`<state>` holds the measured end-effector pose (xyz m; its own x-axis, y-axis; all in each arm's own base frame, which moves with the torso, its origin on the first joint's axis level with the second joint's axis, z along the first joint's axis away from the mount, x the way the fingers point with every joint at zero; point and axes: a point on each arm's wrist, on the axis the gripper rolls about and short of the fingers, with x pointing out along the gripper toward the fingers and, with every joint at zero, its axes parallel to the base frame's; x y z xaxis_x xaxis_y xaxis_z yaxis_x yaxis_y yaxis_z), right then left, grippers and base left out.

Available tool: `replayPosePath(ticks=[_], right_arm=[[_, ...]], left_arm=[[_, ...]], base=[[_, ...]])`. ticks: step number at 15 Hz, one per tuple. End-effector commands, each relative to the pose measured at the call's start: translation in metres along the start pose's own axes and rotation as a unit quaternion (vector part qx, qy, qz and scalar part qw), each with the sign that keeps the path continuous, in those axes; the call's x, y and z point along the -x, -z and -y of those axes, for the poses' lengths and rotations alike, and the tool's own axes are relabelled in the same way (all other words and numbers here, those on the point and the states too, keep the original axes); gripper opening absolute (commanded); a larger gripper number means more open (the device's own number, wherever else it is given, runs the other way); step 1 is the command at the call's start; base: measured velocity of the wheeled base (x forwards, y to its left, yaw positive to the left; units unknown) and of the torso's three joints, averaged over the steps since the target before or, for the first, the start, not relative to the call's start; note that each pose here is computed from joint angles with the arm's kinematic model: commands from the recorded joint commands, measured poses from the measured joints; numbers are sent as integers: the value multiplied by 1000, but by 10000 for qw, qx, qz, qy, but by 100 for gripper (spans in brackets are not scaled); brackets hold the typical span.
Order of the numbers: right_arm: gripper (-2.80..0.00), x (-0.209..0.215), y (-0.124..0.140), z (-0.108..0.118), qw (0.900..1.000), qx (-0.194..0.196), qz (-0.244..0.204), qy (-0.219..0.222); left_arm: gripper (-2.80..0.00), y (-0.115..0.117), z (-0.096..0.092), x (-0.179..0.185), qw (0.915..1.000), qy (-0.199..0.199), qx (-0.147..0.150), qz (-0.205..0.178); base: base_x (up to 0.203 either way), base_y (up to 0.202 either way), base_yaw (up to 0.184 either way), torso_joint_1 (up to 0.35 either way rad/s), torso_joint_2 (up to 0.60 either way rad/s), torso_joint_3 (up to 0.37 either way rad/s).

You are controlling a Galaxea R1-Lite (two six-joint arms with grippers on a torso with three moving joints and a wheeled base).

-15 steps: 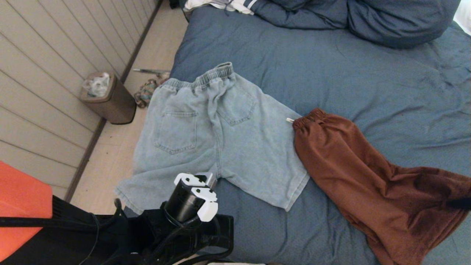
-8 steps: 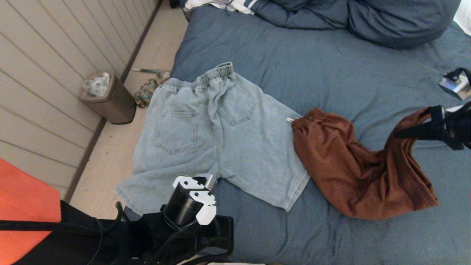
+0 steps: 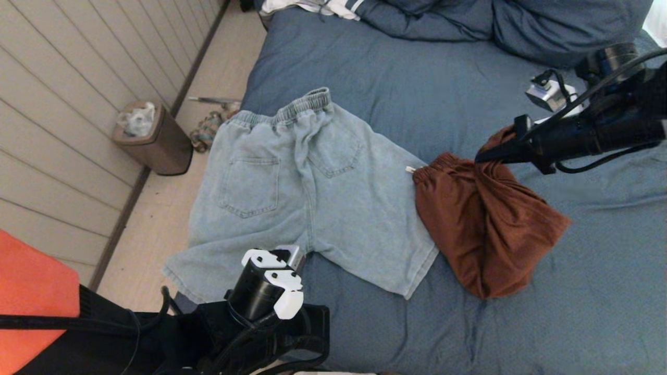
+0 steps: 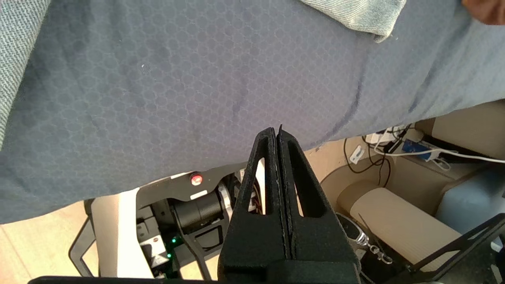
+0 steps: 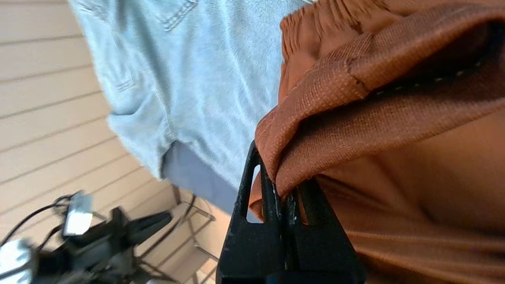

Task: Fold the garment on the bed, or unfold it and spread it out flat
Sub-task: Fold the brown shorts

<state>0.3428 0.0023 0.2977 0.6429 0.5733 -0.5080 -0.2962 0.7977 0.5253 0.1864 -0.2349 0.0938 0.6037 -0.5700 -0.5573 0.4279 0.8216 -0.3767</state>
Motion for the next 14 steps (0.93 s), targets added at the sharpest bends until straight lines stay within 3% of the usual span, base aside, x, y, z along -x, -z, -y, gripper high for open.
replayPosePath(ticks=[1, 6, 7, 8, 14], right_arm=[[-280, -42, -2, 12, 9995, -64, -322, -2], [-280, -73, 3, -5, 9987, 246, -431, 128], [-190, -74, 2, -7, 9987, 301, -388, 141], [0, -74, 1, -7, 9988, 349, -316, 118], [0, -37, 3, -30, 9989, 466, -67, 19]], left_arm=[[-280, 0, 0, 0, 10000, 2, 17, 7], [-280, 1, 0, -2, 10000, -7, 13, -22], [-280, 1, 0, -2, 10000, 1, 15, -9], [-280, 0, 0, -1, 10000, 8, 17, 2], [-280, 1, 0, -3, 10000, 5, 21, -31]], base=[[0, 0, 0, 0, 0, 0], [0, 0, 0, 0, 0, 0], [0, 0, 0, 0, 0, 0], [0, 0, 0, 0, 0, 0], [0, 0, 0, 0, 0, 0]])
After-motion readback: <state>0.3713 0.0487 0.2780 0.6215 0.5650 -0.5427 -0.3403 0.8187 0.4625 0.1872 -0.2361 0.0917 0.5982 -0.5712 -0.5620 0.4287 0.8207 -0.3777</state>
